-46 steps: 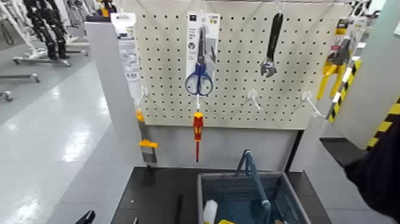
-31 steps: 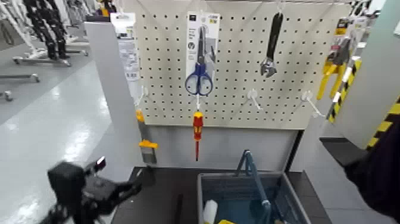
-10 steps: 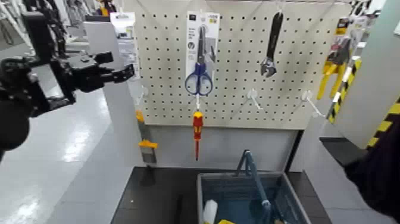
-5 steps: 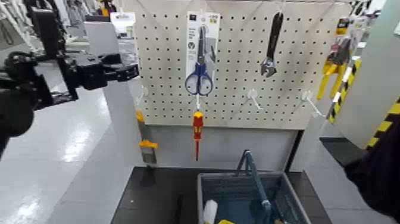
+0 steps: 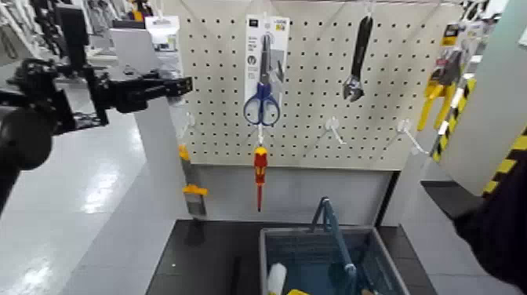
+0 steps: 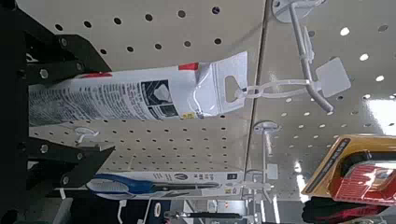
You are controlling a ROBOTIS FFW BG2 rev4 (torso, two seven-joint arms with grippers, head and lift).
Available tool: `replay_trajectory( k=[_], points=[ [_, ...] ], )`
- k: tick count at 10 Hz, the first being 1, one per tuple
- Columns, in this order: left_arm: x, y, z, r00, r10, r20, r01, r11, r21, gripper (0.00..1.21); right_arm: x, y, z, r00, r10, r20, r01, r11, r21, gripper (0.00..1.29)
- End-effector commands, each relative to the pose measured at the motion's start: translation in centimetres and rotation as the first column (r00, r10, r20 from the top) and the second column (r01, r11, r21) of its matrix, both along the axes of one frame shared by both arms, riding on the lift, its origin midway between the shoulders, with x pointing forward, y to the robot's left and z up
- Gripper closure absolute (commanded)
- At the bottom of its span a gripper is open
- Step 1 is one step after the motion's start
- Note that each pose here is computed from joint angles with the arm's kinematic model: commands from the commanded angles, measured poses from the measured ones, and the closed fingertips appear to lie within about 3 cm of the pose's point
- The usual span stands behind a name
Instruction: Put the red glue tube into the crate.
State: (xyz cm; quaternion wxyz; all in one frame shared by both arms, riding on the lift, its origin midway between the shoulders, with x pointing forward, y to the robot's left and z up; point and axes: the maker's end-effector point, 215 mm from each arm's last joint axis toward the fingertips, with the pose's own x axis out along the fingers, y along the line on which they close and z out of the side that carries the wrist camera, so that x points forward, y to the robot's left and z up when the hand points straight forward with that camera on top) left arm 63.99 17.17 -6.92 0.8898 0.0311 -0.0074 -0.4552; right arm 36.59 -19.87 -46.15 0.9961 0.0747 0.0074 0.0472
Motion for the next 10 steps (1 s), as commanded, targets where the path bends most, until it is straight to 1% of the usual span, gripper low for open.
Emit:
replay_trajectory(
  k=[1, 5, 7, 8, 10],
  points=[
    [0.1, 0.0, 0.3, 1.0, 0.001, 0.006, -0.001, 1.0, 0.008, 1.18, 0.0, 0.0, 0.0, 1.0, -0.003, 0.0, 0.003, 1.0, 0.005, 0.02],
    [0.1, 0.2, 0.7, 1.0, 0.004, 0.015, -0.004, 1.0, 0.005, 1.18, -0.1, 0.1, -0.1, 1.0, -0.002, -0.001, 0.002, 1.0, 0.004, 0.02],
    [-0.4, 0.0, 1.9, 0.999, -0.005, 0.035, 0.005, 1.0, -0.013, 1.18, -0.1, 0.1, 0.0, 1.0, -0.002, 0.0, 0.002, 1.0, 0.004, 0.02],
    [-1.3, -0.7, 3.1, 0.998, -0.02, 0.051, 0.021, 1.0, -0.02, 1.18, -0.1, 0.1, 0.0, 1.0, -0.002, 0.0, 0.002, 1.0, 0.004, 0.02],
    [-3.9, -2.8, 6.4, 0.993, -0.071, 0.09, 0.076, 0.996, -0.055, 1.18, -0.1, 0.1, -0.1, 1.0, -0.002, -0.001, 0.002, 1.0, 0.004, 0.02]
  ],
)
